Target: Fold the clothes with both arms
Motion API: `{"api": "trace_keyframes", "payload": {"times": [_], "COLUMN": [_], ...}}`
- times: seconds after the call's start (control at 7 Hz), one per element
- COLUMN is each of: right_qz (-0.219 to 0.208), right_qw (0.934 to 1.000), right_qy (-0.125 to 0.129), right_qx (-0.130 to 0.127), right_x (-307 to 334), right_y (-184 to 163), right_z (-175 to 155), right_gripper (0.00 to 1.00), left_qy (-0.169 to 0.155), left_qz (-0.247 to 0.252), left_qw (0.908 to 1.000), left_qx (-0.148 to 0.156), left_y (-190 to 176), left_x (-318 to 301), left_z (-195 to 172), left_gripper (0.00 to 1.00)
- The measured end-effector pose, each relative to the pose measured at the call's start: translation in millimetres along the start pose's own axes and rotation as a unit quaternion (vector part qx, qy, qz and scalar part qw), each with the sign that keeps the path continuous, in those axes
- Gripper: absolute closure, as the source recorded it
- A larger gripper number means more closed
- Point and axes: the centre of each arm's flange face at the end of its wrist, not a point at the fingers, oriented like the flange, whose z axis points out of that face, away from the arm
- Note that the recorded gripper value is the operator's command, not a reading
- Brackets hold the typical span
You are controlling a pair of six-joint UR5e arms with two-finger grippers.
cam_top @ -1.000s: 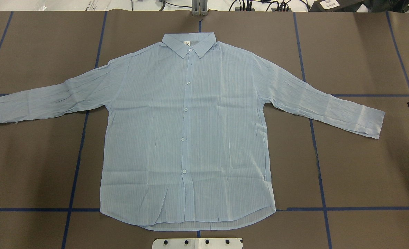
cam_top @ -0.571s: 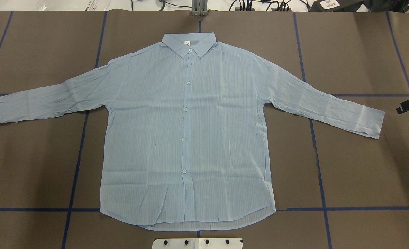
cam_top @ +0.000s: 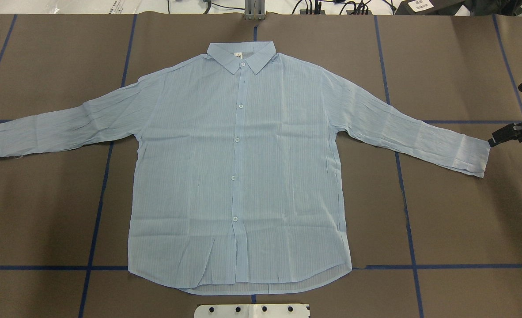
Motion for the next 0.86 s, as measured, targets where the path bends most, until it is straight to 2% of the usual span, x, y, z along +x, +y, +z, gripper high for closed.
{"api": "trace_keyframes", "payload": {"times": [0.57, 0.71, 0.86], "right_qz": [-0.007, -0.005, -0.003], "right_qw": [0.9999, 0.9998, 0.9998], "right_qy": [-0.002, -0.002, -0.002], "right_qx": [-0.013, -0.018, -0.021], "right_x": [-9, -8, -7], "right_y": [-9, -9, -9], "right_z": [19, 23, 26], "right_gripper": [0.26, 0.48, 0.91], "left_qy": [0.0, 0.0, 0.0], "left_qz": [-0.002, -0.002, -0.002], "left_qw": [1.0, 1.0, 1.0], "left_qx": [-0.003, -0.003, -0.002], "left_y": [2, 2, 2], "left_x": [-3, -3, -2], "left_z": [3, 2, 2], "left_gripper": [0.0, 0.0, 0.0]}}
